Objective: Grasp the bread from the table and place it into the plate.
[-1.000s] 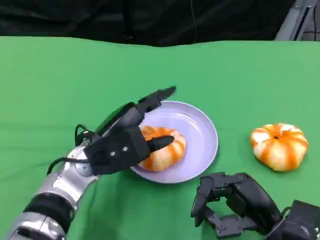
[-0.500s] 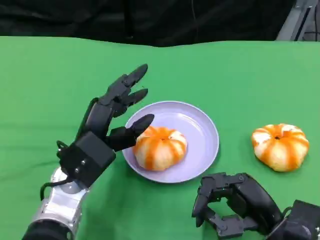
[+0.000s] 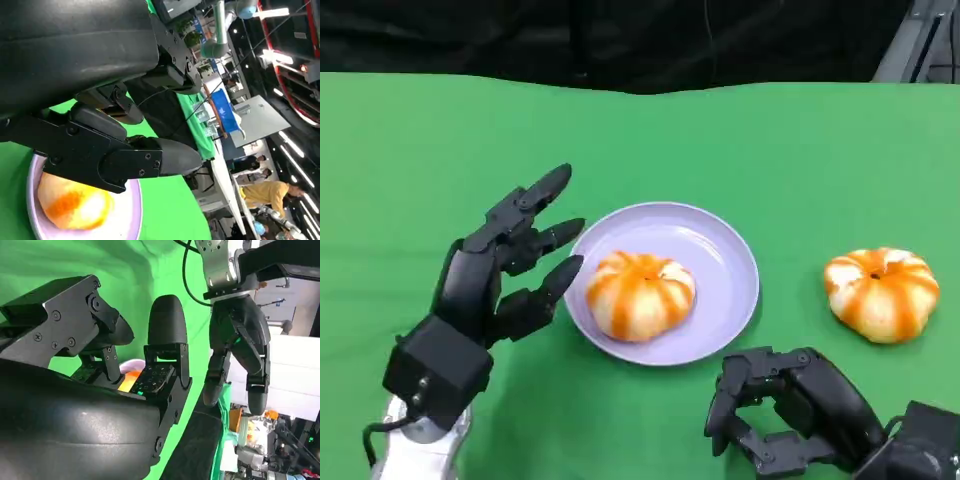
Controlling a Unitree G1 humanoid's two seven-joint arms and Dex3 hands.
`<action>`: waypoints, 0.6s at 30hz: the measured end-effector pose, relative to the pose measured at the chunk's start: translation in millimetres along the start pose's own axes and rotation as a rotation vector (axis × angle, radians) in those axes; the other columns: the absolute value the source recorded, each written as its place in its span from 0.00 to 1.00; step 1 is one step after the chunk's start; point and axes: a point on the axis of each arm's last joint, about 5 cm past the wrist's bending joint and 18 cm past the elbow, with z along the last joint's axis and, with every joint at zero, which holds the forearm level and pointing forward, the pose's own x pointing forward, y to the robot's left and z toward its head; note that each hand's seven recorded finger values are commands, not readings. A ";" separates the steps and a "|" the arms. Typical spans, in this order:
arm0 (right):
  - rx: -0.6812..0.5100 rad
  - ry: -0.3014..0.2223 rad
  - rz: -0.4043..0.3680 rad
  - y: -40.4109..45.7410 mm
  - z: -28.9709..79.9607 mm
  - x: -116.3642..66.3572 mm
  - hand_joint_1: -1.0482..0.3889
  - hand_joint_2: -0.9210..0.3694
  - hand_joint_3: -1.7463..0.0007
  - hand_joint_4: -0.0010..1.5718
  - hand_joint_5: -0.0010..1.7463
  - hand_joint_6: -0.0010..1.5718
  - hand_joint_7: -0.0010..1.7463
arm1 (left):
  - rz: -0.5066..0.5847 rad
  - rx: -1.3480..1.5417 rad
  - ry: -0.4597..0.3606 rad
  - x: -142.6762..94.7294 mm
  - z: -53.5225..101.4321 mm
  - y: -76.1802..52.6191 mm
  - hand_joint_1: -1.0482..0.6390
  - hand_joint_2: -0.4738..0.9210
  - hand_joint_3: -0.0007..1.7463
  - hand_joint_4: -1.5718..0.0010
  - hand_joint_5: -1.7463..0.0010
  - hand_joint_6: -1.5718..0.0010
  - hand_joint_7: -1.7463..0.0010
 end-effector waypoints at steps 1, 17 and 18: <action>0.000 0.002 0.002 -0.2 -0.3 -0.6 0.80 0.29 0.35 0.61 0.75 0.60 0.60 | 0.012 -0.010 -0.005 -3.8 -0.4 1.4 0.25 1.00 0.27 0.48 0.98 0.69 0.98; -0.005 0.011 0.007 -3.2 -1.5 -4.6 0.79 0.28 0.38 0.60 0.76 0.59 0.61 | 0.084 -0.066 0.021 -38.4 -7.4 8.7 0.25 1.00 0.25 0.47 0.99 0.66 0.99; -0.004 0.010 0.007 -3.2 -1.5 -4.6 0.78 0.28 0.38 0.60 0.76 0.59 0.61 | 0.081 -0.068 0.021 -39.3 -7.5 9.1 0.25 1.00 0.25 0.47 0.99 0.66 0.99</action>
